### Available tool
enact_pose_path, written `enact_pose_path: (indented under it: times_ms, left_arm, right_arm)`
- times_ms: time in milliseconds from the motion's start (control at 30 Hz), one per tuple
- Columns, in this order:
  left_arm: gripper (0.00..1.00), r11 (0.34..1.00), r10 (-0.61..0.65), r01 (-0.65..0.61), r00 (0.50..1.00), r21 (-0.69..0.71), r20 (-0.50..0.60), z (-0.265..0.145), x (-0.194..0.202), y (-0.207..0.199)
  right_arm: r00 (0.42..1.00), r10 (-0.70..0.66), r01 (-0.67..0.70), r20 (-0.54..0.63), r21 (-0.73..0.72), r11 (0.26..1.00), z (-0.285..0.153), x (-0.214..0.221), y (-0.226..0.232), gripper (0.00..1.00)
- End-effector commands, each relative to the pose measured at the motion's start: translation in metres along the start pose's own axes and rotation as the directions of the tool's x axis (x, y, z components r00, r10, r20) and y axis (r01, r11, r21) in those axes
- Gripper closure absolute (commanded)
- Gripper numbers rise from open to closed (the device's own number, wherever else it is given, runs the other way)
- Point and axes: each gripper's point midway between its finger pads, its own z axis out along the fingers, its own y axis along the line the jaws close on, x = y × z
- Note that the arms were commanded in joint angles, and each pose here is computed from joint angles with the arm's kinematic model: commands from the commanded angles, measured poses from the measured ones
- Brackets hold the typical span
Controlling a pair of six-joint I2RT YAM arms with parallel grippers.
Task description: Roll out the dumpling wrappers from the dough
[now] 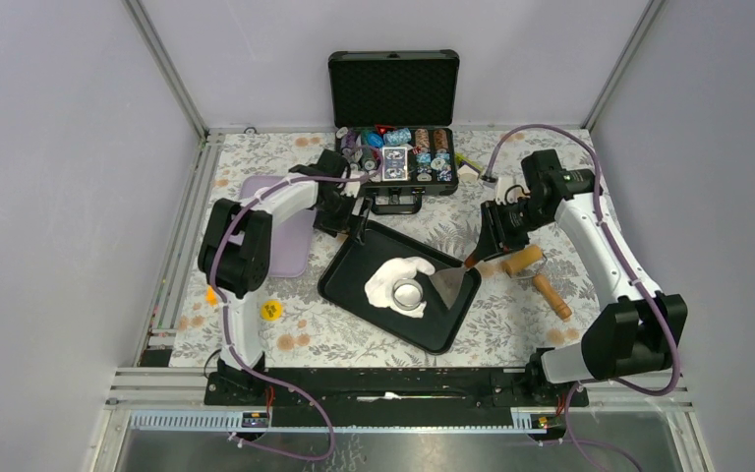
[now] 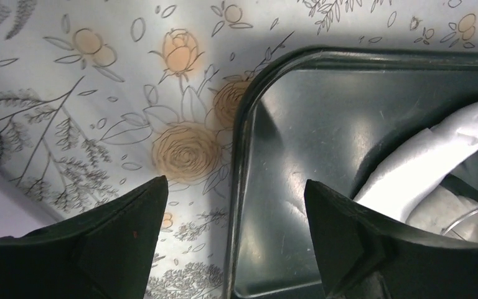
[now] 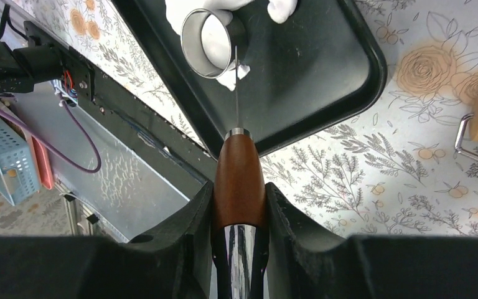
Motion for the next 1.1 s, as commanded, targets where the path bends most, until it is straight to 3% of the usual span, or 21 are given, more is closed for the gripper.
enact_pose_path:
  times_ms: [0, 267, 400, 600, 767, 1067]
  left_arm:
    - [0.17, 0.995, -0.017, 0.022, 0.999, -0.094, 0.050, 0.003, -0.020, 0.008]
    - [0.29, 0.993, -0.056, 0.059, 0.998, -0.106, 0.027, 0.016, -0.019, 0.012]
    - [0.42, 0.991, -0.080, 0.080, 0.997, -0.108, 0.005, 0.022, -0.016, 0.012]
    - [0.83, 0.977, -0.149, 0.144, 0.989, -0.159, -0.018, 0.030, -0.004, 0.017]
    - [1.00, 0.944, -0.203, 0.200, 0.979, -0.263, 0.013, 0.024, 0.011, 0.034]
    - [1.00, 0.905, -0.279, 0.304, 0.952, -0.299, 0.123, 0.003, 0.013, 0.049]
  right_arm:
    - [0.999, 0.010, -0.011, -0.037, -0.035, 0.999, -0.008, 0.009, 0.013, 1.00]
    - [0.992, 0.059, -0.062, -0.112, -0.017, 0.998, 0.017, 0.007, -0.008, 1.00]
    - [0.987, 0.072, -0.074, -0.147, -0.012, 0.997, 0.028, 0.007, -0.016, 1.00]
    - [0.986, 0.061, -0.059, -0.154, 0.019, 0.998, 0.033, 0.006, -0.026, 1.00]
    - [0.993, 0.031, -0.029, -0.111, 0.021, 0.999, 0.026, -0.005, -0.022, 1.00]
    - [0.999, -0.029, 0.030, -0.021, 0.057, 0.998, 0.018, -0.040, -0.024, 1.00]
